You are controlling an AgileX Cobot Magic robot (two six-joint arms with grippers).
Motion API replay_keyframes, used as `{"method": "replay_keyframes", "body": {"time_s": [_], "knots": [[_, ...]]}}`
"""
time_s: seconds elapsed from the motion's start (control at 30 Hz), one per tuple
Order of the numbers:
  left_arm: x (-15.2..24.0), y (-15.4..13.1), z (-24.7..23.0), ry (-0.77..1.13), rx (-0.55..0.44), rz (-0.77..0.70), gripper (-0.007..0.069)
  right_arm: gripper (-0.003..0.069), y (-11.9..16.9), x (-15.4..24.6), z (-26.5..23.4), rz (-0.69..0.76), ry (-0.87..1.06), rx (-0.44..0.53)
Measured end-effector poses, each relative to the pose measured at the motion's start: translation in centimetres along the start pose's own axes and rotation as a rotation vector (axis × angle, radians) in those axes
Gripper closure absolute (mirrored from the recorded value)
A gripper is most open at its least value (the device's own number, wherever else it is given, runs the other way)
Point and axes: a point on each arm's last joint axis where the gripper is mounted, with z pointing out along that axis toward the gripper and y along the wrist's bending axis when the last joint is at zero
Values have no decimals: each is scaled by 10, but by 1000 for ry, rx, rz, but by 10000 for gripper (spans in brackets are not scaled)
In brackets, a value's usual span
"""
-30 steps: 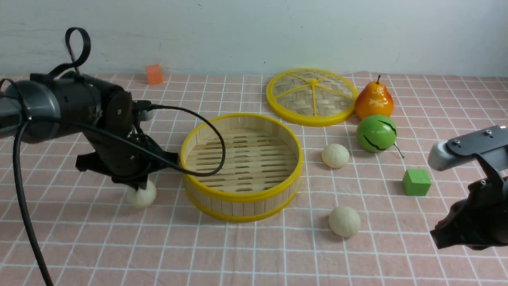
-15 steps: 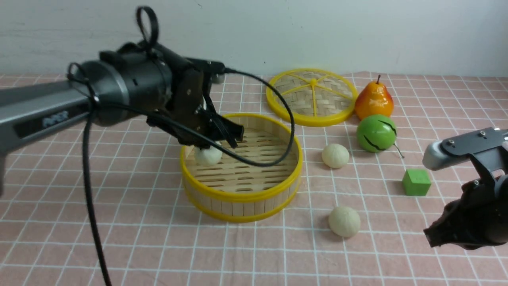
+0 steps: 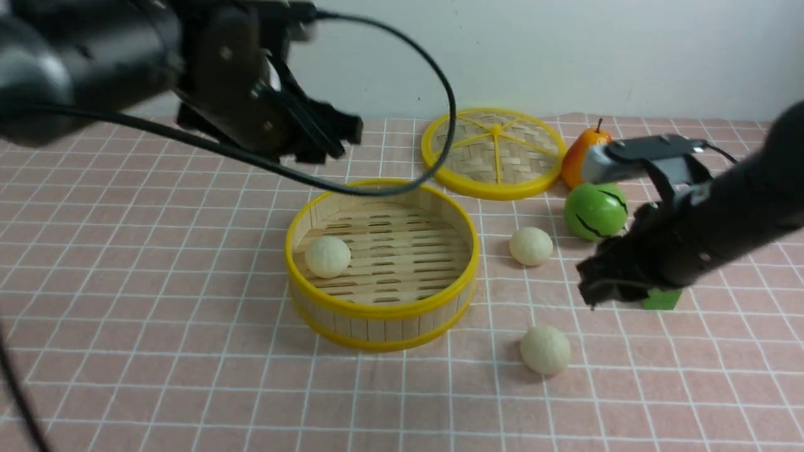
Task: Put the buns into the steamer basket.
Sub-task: Use the right arm to grab a steamed stuffed bun
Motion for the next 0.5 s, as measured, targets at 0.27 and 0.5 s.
{"method": "replay_keyframes", "body": {"time_s": [0.27, 0.5], "knots": [[32, 33, -115, -216, -2, -38, 491, 326, -20, -81, 74, -92, -47, 73], [96, 64, -153, -129, -124, -48, 639, 425, -38, -90, 133, -165, 70, 137]]}}
